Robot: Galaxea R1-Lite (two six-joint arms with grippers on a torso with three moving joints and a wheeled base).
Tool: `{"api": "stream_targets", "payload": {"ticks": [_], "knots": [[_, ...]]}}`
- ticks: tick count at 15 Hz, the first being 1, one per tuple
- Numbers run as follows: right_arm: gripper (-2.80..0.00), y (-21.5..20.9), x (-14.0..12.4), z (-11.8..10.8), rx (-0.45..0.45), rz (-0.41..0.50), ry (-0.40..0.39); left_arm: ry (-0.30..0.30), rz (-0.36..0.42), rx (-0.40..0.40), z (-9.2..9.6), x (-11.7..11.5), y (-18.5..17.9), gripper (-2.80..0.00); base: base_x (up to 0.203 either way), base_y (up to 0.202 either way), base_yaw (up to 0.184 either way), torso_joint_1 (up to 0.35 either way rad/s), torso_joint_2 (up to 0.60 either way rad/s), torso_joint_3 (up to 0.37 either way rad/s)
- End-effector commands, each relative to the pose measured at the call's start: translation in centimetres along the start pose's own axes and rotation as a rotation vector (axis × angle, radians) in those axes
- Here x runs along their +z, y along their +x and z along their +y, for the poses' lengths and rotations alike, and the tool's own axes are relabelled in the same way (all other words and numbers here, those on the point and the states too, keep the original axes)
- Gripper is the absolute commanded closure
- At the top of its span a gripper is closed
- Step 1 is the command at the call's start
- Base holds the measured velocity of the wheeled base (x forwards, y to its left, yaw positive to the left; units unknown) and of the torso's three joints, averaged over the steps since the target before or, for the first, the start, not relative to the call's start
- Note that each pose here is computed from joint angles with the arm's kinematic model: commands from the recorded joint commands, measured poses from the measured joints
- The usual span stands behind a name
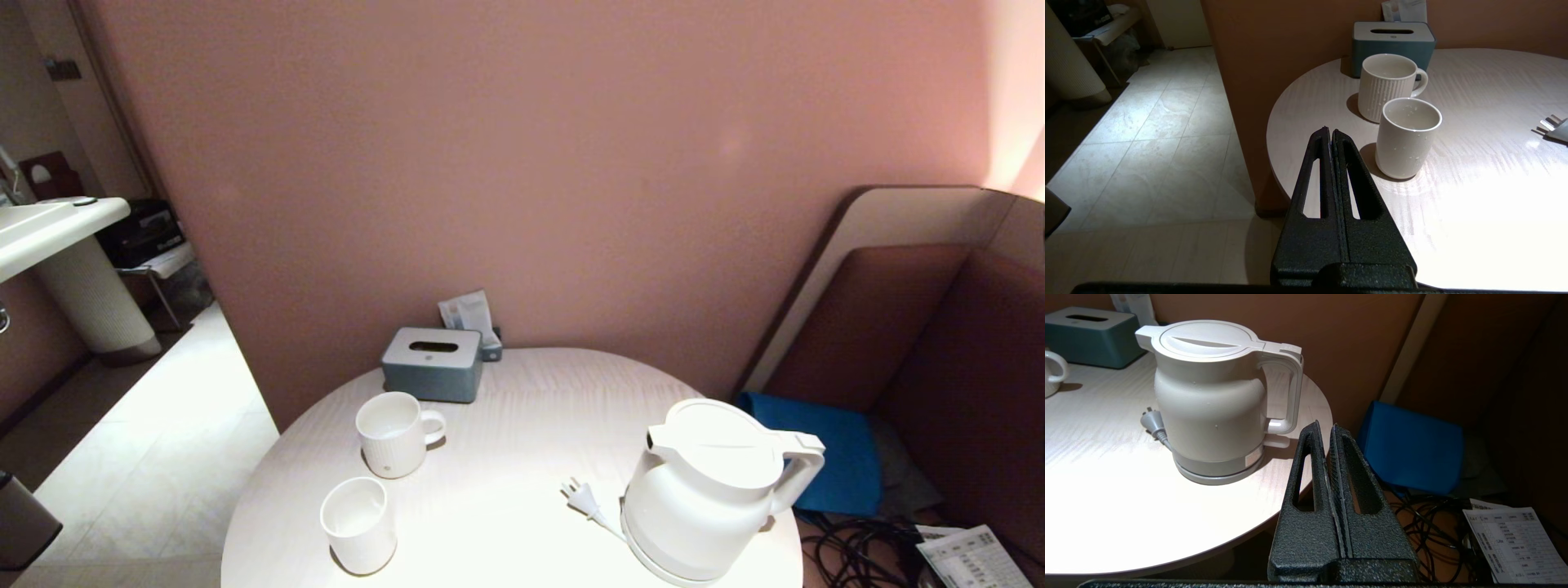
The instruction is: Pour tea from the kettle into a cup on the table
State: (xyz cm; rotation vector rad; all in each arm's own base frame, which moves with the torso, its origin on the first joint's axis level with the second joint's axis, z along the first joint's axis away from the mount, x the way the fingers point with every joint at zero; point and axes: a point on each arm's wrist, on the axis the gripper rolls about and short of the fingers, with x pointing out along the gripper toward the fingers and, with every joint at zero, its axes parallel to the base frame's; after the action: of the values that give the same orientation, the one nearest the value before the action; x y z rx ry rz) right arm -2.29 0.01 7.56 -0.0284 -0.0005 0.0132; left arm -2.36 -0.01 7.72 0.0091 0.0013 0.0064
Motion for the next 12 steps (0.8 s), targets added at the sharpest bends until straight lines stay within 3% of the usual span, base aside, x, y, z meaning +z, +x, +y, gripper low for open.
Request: {"api": "stream_targets", "payload": {"ticks": [1,12], "knots": [[0.00,0.01,-0.02,0.00,0.001,0.002,-0.001,0.002,0.003,0.002,0.00,-0.02,0.01,0.00,0.000,0.000,0.000,0.000,0.00,0.000],[0.00,0.01,-0.02,-0.01,-0.004,0.002,-0.001,-0.011,0.003,0.001,-0.01,-0.03,0.02,0.00,0.000,0.000,0.000,0.000,0.00,0.000]]}}
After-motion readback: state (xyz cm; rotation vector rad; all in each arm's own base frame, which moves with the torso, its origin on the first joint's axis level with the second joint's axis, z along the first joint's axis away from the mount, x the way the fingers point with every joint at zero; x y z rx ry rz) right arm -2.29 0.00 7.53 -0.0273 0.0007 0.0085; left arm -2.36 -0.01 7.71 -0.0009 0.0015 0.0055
